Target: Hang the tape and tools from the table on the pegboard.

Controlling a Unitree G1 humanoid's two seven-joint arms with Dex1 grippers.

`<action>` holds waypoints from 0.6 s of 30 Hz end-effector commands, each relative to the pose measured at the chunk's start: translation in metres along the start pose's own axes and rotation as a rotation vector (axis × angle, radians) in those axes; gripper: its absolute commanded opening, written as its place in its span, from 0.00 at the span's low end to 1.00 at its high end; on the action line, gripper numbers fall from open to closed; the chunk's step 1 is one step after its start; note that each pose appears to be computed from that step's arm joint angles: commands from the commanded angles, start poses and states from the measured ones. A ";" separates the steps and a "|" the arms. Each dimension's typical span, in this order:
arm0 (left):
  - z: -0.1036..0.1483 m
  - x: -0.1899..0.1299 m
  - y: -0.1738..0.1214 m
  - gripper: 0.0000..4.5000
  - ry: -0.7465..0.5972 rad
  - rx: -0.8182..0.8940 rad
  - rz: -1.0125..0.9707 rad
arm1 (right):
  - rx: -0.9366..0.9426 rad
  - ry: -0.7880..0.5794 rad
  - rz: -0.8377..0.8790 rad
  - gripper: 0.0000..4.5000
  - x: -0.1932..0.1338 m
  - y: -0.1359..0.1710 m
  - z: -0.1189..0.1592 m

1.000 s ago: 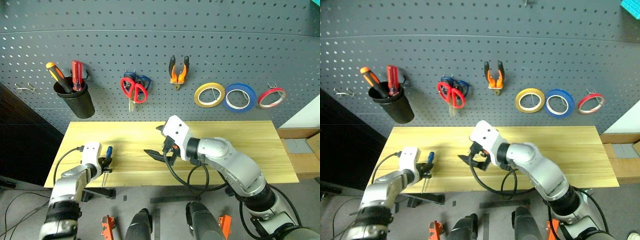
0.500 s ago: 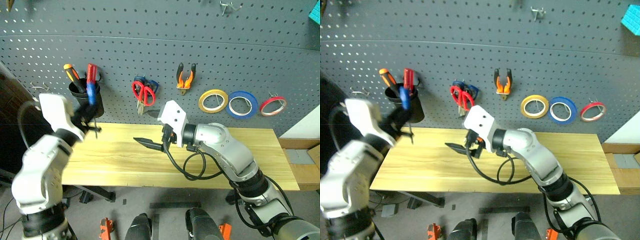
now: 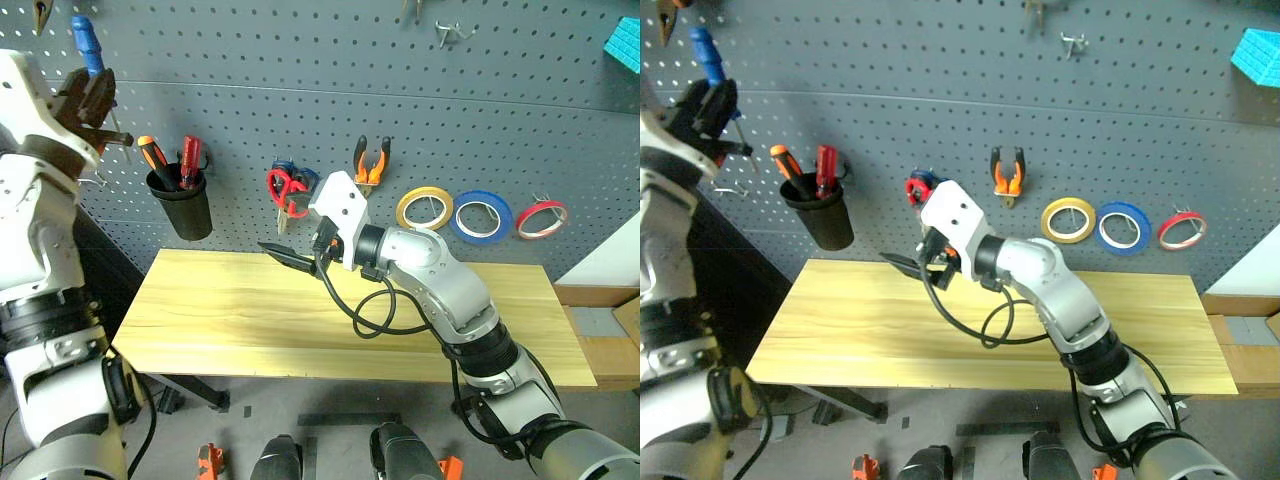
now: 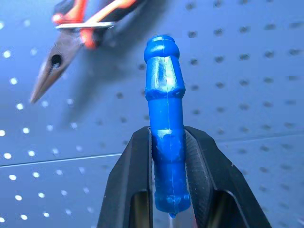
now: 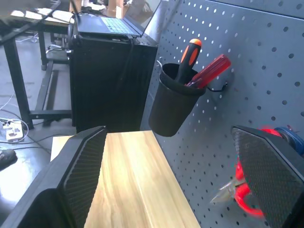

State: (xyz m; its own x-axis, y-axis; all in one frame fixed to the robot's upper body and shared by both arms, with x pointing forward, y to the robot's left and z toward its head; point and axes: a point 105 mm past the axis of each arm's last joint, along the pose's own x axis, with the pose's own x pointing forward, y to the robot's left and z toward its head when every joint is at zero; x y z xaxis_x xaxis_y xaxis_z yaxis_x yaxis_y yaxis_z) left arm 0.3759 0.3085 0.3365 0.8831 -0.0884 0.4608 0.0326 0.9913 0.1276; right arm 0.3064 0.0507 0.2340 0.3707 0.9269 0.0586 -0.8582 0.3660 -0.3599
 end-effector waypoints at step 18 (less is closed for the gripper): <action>-0.049 0.005 -0.003 0.37 -0.017 0.038 0.082 | -0.047 -0.096 -0.025 1.00 0.004 -0.004 0.028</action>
State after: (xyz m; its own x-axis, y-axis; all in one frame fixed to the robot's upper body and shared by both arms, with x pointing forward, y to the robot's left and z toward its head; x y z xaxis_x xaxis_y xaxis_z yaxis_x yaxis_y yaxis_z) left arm 0.4106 0.3130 0.2770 0.9096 -0.0040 0.4154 -0.0420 0.9939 0.1015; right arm 0.3059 0.0572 0.2441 0.3643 0.9267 0.0922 -0.8534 0.3719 -0.3653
